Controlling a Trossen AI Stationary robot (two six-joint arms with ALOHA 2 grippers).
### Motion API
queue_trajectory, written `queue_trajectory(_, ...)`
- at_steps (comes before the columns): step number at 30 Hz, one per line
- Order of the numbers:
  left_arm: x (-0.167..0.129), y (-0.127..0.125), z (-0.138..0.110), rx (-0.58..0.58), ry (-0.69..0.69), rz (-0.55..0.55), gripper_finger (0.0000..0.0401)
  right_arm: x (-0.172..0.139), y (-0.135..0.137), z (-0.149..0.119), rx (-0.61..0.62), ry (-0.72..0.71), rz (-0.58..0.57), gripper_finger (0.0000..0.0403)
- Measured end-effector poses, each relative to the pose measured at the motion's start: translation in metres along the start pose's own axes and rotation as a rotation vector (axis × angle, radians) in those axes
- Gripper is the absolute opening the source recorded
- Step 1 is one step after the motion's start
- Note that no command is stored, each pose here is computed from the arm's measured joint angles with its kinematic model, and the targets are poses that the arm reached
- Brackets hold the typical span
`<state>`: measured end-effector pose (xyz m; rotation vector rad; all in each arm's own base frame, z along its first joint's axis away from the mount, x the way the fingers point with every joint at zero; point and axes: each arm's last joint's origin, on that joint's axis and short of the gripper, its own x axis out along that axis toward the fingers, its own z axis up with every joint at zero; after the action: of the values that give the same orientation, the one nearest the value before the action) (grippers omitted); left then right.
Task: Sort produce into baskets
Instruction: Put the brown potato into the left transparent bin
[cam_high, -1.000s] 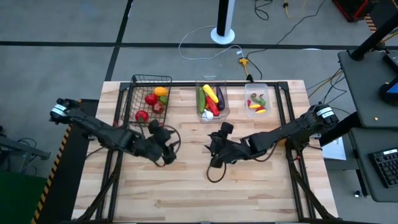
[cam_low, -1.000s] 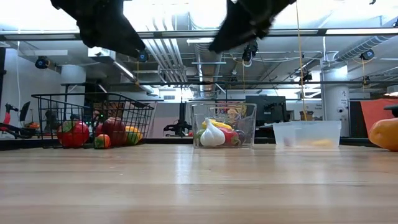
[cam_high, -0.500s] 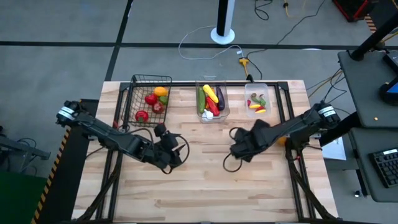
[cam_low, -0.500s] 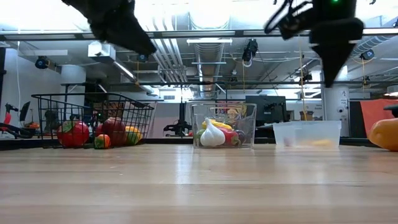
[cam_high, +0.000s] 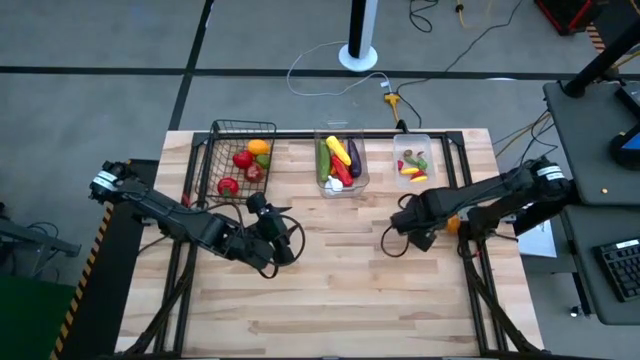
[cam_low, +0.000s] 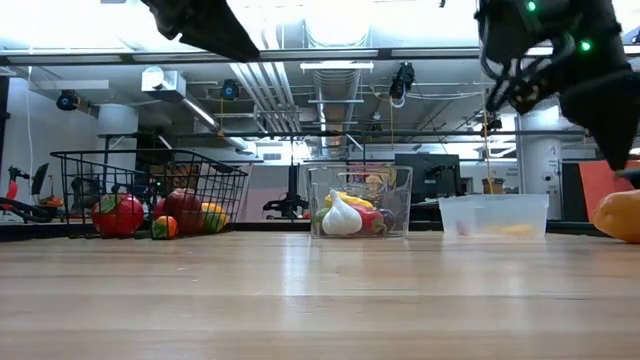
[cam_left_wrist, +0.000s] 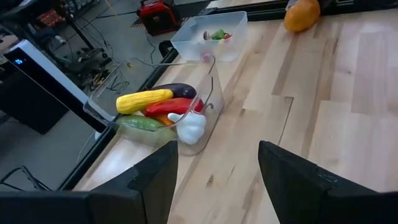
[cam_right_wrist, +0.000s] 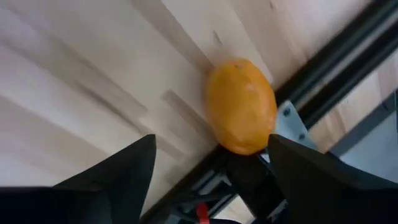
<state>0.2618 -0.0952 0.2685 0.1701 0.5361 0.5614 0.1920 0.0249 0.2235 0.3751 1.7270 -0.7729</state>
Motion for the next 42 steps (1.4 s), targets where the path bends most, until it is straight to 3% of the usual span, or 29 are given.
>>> queue_trajectory(7, 0.001, 0.001, 0.000, 0.001, -0.003, 0.016, 0.0205, 0.029, -0.014, -0.006, 0.057, 0.071, -0.062, 0.0333)
queue_trajectory(12, 0.002, 0.001, 0.000, -0.001, -0.003, 0.018, 0.0205, 0.041, -0.012, 0.002, 0.020, 0.084, -0.091, 0.0344)
queue_trajectory(28, 0.002, 0.001, -0.001, 0.000, -0.001, 0.019, 0.0205, 0.072, -0.014, 0.033, -0.101, 0.263, -0.156, 0.0344)
queue_trajectory(35, 0.002, 0.001, -0.001, 0.039, -0.002, 0.019, 0.0205, 0.081, -0.014, 0.041, -0.186, 0.353, -0.095, 0.0331)
queue_trajectory(42, 0.002, 0.001, 0.003, 0.039, -0.009, 0.016, 0.0205, 0.085, -0.010, 0.045, -0.233, 0.340, -0.056, 0.0307)
